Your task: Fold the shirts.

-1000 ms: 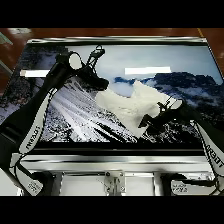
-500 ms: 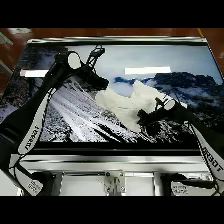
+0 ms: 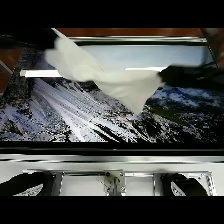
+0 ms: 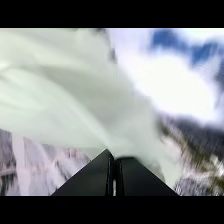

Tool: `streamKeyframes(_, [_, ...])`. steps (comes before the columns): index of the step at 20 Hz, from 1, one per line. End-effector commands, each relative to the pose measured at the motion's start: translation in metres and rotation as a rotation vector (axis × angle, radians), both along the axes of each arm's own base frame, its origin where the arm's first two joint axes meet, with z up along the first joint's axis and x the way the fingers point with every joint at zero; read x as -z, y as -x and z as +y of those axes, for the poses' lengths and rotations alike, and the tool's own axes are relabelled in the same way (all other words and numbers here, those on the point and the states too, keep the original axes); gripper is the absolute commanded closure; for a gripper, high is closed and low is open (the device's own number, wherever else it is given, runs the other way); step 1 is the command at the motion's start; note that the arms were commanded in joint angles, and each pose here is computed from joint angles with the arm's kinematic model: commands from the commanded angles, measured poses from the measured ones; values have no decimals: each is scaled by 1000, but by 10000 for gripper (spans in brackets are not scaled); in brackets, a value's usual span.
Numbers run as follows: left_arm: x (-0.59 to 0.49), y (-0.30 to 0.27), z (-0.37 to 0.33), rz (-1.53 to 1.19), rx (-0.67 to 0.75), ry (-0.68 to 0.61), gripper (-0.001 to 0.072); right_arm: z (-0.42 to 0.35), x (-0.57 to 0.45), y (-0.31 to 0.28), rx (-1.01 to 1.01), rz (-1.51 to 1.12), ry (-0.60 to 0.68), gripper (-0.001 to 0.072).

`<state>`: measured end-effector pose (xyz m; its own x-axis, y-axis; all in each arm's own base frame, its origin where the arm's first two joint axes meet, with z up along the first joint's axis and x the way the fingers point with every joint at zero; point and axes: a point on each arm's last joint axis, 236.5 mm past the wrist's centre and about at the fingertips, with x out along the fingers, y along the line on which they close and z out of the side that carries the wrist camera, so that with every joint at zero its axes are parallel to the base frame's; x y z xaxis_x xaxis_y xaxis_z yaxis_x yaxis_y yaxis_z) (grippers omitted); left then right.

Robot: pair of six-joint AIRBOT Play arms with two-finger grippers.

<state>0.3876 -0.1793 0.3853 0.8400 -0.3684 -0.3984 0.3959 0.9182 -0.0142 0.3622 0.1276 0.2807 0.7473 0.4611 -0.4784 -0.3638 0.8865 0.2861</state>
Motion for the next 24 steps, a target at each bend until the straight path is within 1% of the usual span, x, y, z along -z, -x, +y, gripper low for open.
streamKeyframes(1, [-147, 119, 56, -374, -9, 287, 659, -31, -169, 84, 129, -414, -109, 644])
streamKeyframes(2, [-169, 147, 63, -443, 19, 331, 660, -27, -173, 100, 112, -396, -142, 644])
streamKeyframes(4, [-188, 187, 75, -521, 53, 352, 659, -18, -164, 120, 79, -317, -175, 643])
streamKeyframes(5, [-188, 197, 81, -522, 52, 350, 659, -17, -157, 124, 78, -282, -172, 643])
streamKeyframes(7, [-166, 198, 89, -446, 18, 291, 659, -17, -134, 125, 78, -185, -143, 643])
streamKeyframes(9, [-121, 180, 94, -303, -33, 195, 659, -15, -100, 119, 83, -26, -126, 643])
streamKeyframes(12, [-35, 139, 89, -70, -91, 43, 659, -21, -28, 101, 85, 258, -4, 643])
streamKeyframes(14, [31, 112, 76, 72, -85, -53, 659, -37, 36, 80, 121, 469, 109, 643])
streamKeyframes(15, [65, 98, 69, 138, -81, -94, 659, -39, 69, 67, 129, 567, 140, 643])
streamKeyframes(18, [175, 57, 48, 304, -64, -196, 659, -34, 159, 27, 114, 761, 173, 643])
streamKeyframes(19, [211, 44, 40, 344, -55, -221, 659, -33, 183, 13, 121, 798, 172, 642])
streamKeyframes(21, [271, 19, 19, 409, -29, -231, 658, -25, 222, -21, 135, 819, 143, 642])
streamKeyframes(24, [327, -15, -13, 475, -6, -183, 658, -23, 254, -78, 197, 718, 94, 642])
